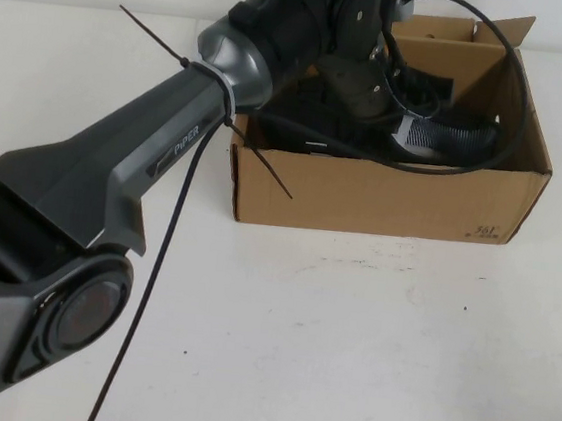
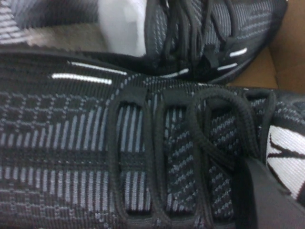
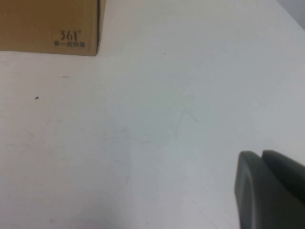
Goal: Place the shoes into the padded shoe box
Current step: Place the shoe in the shoe box
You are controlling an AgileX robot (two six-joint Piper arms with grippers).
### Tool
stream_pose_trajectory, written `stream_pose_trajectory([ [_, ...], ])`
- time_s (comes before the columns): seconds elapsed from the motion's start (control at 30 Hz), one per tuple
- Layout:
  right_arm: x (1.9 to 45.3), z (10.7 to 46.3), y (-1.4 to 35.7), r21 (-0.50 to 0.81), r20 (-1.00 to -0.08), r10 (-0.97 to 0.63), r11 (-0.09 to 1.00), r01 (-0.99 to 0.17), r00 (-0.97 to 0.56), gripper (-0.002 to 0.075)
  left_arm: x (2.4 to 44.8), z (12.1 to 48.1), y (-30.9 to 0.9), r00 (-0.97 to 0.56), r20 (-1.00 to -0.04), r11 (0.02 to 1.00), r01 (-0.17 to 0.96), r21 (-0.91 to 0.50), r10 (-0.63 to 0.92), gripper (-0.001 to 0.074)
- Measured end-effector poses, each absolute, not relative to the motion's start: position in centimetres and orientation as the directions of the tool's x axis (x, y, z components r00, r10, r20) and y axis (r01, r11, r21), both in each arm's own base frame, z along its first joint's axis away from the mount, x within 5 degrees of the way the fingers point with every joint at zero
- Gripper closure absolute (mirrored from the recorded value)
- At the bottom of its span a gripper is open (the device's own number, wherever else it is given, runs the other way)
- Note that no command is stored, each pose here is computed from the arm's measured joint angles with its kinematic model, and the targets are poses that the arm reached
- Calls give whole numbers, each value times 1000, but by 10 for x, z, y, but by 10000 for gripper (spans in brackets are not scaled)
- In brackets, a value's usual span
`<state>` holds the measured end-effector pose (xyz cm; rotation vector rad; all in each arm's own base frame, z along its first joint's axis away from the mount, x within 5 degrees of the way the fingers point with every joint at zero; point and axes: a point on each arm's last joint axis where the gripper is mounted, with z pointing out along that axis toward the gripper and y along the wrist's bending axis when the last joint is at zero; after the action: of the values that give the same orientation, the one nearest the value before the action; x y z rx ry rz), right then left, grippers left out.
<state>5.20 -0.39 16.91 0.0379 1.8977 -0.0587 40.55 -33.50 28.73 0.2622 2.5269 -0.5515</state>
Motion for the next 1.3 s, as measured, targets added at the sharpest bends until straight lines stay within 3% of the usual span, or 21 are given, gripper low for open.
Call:
stream_pose_trajectory([
  [0.53,52,169,-4,-22,-947,-3,998,56,-320,735,396,339,-339,-768,-634,841,402,-363,93,725],
  [1.3,52,169,-4,-22,-949,-3,998,56,-316,735,403,297,-348,-823,-551,872,366,-325,140,725],
])
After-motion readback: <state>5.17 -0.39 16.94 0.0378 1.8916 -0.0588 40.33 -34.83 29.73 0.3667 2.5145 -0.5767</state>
